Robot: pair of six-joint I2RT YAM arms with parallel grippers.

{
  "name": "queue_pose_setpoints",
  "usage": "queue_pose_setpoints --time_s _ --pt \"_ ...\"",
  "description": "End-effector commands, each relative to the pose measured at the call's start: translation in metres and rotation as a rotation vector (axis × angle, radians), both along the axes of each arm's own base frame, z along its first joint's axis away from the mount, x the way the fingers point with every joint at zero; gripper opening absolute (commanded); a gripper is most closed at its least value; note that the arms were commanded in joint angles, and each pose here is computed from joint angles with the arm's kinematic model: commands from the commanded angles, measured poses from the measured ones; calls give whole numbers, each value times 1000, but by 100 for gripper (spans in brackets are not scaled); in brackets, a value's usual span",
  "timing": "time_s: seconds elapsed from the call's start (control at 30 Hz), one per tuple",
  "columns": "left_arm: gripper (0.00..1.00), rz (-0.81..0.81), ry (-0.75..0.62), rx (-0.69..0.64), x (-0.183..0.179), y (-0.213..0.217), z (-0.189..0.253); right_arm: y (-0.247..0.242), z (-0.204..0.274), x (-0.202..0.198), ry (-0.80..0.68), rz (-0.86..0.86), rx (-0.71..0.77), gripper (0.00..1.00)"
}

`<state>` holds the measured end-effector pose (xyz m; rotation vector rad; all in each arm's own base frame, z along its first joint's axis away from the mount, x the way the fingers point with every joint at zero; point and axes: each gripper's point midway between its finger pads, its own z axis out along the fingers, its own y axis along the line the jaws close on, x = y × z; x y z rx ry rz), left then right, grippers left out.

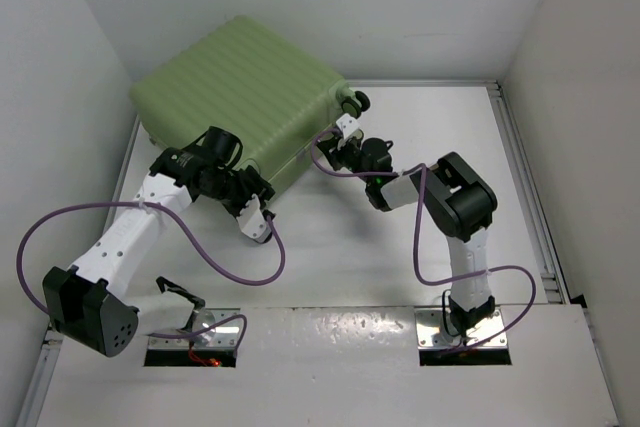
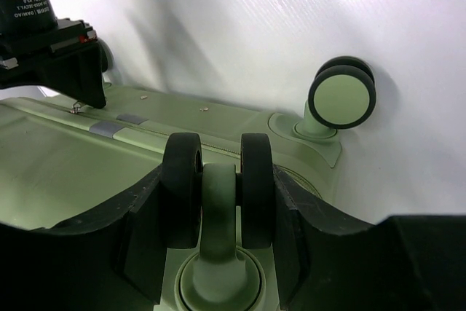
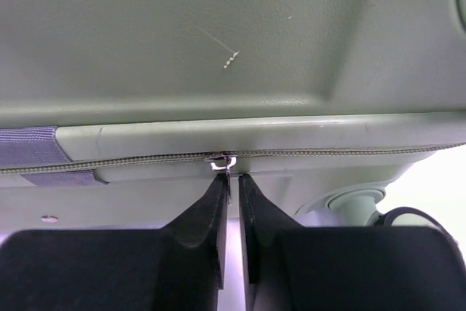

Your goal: Pack the luggage

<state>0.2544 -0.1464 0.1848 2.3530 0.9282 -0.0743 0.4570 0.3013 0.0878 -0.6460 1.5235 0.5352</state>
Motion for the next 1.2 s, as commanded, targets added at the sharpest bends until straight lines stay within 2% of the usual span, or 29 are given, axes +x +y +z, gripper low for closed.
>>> queue_pose_setpoints --time_s 0.0,0.07,0.23,0.4,0.5,0.53,0.83,1.17 --pt "0 112 231 265 -35 60 -50 7 40 11 -126 8 58 12" --pt "0 112 231 265 -35 60 -50 7 38 10 -127 17 53 15" --pt "0 110 234 256 -36 58 -50 11 42 6 -153 44 49 13" --pt "0 109 242 260 -38 59 -53 14 50 6 -181 61 63 20" --pt "0 108 251 263 -40 60 -56 18 58 2 -219 96 68 8" --pt "0 108 251 263 -40 60 -56 17 64 1 -239 99 75 1" --pt "0 115 244 291 -48 68 -60 2 68 11 -233 -17 83 0" --pt "0 129 235 356 -55 96 -72 -28 62 21 -195 -150 78 0"
